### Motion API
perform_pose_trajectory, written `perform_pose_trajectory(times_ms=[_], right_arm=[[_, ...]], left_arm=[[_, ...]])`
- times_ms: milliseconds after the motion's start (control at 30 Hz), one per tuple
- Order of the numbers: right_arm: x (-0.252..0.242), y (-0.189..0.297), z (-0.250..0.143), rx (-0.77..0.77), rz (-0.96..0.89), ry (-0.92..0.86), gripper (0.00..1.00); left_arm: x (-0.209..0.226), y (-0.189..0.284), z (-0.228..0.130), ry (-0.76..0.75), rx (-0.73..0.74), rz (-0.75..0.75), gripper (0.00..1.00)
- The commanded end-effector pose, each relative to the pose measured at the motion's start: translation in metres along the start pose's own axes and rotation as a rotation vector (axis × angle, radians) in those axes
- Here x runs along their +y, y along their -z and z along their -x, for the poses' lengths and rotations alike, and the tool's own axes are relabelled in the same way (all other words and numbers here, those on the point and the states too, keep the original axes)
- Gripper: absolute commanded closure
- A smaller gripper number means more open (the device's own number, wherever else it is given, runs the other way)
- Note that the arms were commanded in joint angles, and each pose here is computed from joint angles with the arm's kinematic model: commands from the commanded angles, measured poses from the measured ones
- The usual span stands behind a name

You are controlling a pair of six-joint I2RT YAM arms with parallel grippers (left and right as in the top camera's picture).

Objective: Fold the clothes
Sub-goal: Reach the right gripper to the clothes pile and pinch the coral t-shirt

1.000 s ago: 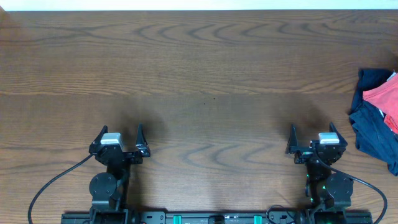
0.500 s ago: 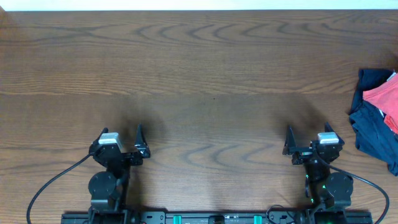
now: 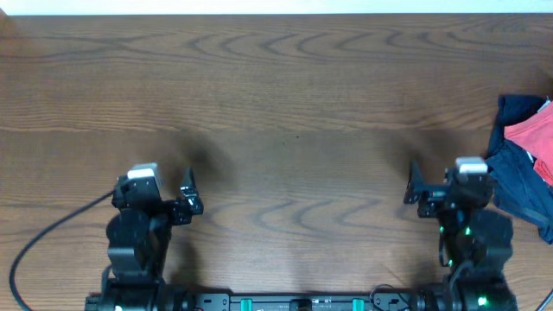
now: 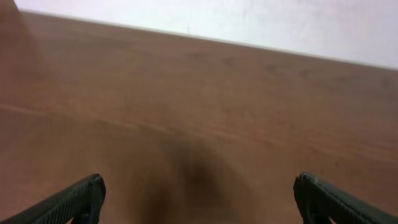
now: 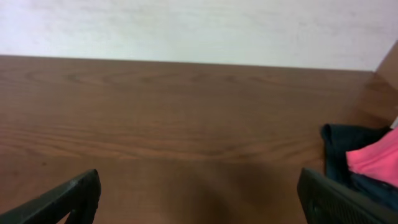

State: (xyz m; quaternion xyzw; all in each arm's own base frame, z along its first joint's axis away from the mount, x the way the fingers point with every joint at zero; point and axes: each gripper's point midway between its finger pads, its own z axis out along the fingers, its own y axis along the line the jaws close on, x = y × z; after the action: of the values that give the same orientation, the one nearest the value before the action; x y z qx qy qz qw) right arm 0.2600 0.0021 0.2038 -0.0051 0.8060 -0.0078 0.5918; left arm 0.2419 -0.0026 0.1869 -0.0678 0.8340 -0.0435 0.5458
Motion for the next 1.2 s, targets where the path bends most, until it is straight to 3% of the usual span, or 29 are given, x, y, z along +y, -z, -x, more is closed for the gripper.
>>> perform_pose_trajectory(times_ms=[0, 233, 433, 533, 667, 733, 867, 967, 1167], right_arm=[[-0.010, -0.007, 0.015, 0.066, -0.050, -0.015, 0.01], [-0.009, -0.035, 0.041, 0.304, -0.048, 0.001, 0.01], [-0.008, -0.060, 0.072, 0.287, -0.041, -0.005, 0.01], [-0.036, -0.073, 0.073, 0.279, -0.210, 0.013, 0.12], [-0.093, -0.084, 0.048, 0.366, -0.532, 0.048, 0.12], [-0.115, -0.090, 0.027, 0.428, -0.652, 0.032, 0.17], [-0.135, -0.107, -0.018, 0.547, -0.715, -0.020, 0.40], [-0.152, -0.111, -0.045, 0.609, -0.779, -0.059, 0.44], [-0.183, -0.112, -0.073, 0.649, -0.904, -0.111, 0.44]], left_arm=[[-0.001, 0.003, 0.017, 0.007, 0.031, 0.015, 0.02], [-0.002, 0.010, 0.026, 0.003, 0.151, 0.035, 0.02], [-0.003, 0.014, 0.033, 0.003, 0.155, 0.037, 0.02], [-0.003, 0.014, 0.032, 0.003, 0.156, 0.037, 0.02], [-0.003, 0.014, 0.032, 0.003, 0.155, 0.038, 0.02], [-0.003, 0.014, 0.032, 0.003, 0.155, 0.037, 0.02], [-0.003, 0.014, 0.032, 0.003, 0.155, 0.038, 0.02], [-0.003, 0.014, 0.032, 0.003, 0.155, 0.038, 0.02], [-0.003, 0.014, 0.032, 0.003, 0.155, 0.038, 0.02]])
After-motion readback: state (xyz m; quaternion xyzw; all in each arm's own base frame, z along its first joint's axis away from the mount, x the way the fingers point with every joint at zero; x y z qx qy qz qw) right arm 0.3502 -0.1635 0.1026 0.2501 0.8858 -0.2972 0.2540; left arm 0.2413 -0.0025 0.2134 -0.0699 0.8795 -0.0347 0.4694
